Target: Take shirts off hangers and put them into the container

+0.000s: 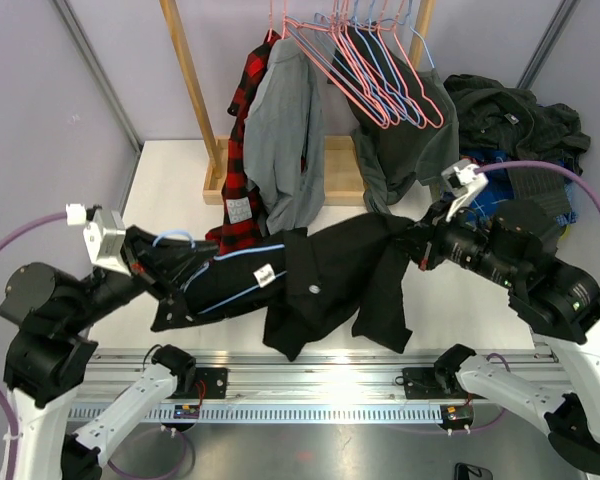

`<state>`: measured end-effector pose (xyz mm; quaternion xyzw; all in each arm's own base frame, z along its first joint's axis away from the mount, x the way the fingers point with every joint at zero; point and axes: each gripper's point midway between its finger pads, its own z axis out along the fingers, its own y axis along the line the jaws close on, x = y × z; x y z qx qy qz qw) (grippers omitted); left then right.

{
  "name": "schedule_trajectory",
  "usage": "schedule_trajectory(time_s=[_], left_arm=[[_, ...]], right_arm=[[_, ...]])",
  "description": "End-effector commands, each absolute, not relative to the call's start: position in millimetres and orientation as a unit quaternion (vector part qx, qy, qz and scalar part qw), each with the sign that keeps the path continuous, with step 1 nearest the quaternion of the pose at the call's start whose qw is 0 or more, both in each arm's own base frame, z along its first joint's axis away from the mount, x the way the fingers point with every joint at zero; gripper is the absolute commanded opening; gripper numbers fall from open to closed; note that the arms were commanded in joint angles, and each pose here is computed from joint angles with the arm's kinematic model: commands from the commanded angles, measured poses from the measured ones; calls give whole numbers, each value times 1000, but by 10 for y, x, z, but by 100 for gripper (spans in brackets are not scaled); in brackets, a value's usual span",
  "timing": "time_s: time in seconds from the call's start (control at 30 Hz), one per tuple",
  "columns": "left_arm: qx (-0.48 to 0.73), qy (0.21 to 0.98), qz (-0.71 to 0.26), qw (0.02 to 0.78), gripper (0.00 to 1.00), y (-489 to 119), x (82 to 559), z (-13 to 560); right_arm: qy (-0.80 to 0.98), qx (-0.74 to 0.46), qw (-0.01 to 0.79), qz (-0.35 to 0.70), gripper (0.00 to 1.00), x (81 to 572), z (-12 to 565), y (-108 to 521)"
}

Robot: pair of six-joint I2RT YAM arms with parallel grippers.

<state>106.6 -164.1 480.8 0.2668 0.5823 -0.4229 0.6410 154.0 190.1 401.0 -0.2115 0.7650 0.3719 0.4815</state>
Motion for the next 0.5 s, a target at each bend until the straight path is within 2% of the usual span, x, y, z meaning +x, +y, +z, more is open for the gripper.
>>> schedule_trajectory(time_s=[0.0, 0.1, 0.3, 0.47], left_arm=[[305, 613, -401, 609, 0, -1534, 791, 4396], [304, 602, -391, 627, 0, -1379, 541, 4433], [294, 590, -371, 654, 0, -1267, 497, 4578], [292, 553, -377, 683, 0, -1232, 407, 4817]], right_arm=[[741, -38, 605, 289, 0, 2080, 4350, 1447], [751, 35, 611, 250, 0, 2314, 4198, 1317], [742, 130, 626, 201, 0, 2571, 4003, 1119], [767, 124, 602, 187, 0, 2741, 3632, 1271]])
